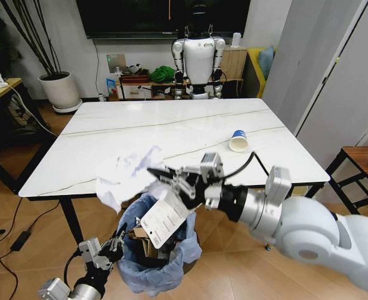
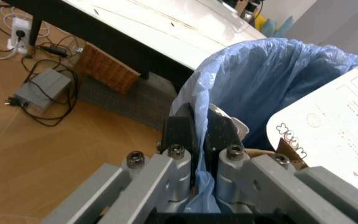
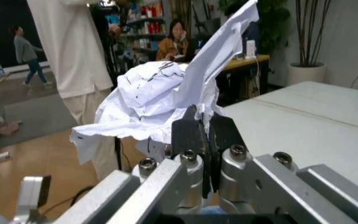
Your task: Pick up the trash bin and place the trash from the table into it.
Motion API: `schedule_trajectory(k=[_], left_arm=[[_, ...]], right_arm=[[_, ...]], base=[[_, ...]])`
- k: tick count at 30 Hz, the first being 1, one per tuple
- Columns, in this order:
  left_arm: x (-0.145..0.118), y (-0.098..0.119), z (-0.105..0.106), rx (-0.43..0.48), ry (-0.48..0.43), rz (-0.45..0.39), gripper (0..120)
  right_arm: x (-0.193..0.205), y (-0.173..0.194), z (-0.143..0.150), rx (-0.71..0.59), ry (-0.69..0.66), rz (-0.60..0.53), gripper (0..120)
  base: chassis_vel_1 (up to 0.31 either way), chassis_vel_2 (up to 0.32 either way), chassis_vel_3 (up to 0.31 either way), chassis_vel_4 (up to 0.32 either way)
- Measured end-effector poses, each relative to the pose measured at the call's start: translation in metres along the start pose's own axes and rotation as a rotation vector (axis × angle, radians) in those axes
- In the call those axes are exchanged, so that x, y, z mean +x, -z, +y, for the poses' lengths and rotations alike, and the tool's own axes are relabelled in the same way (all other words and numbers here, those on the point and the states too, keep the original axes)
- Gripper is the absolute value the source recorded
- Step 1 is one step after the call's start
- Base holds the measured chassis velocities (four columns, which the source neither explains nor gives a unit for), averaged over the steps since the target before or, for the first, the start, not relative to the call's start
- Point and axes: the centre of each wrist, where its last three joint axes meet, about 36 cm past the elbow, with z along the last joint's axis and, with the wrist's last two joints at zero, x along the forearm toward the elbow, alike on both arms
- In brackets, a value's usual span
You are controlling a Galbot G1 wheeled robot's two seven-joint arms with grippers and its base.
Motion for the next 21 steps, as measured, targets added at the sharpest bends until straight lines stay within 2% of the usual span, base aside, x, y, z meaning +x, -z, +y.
schedule_trajectory(k=[10,21], left_arm=[[0.0,0.001,-0.001,0.002,0.007,-0.013,0],[-0.001,0.004,0.0,0.007,0.018,-0.031,0]], right_arm=[[-0.003,-0.019,-0.004,0.074,-0.114,0.124,0],[-0.009,-0.035,-0.008,0.091,-0.135,0.158,0]], base=[[0.0,0.0,0.0,0.0],[0.0,0.0,0.0,0.0]])
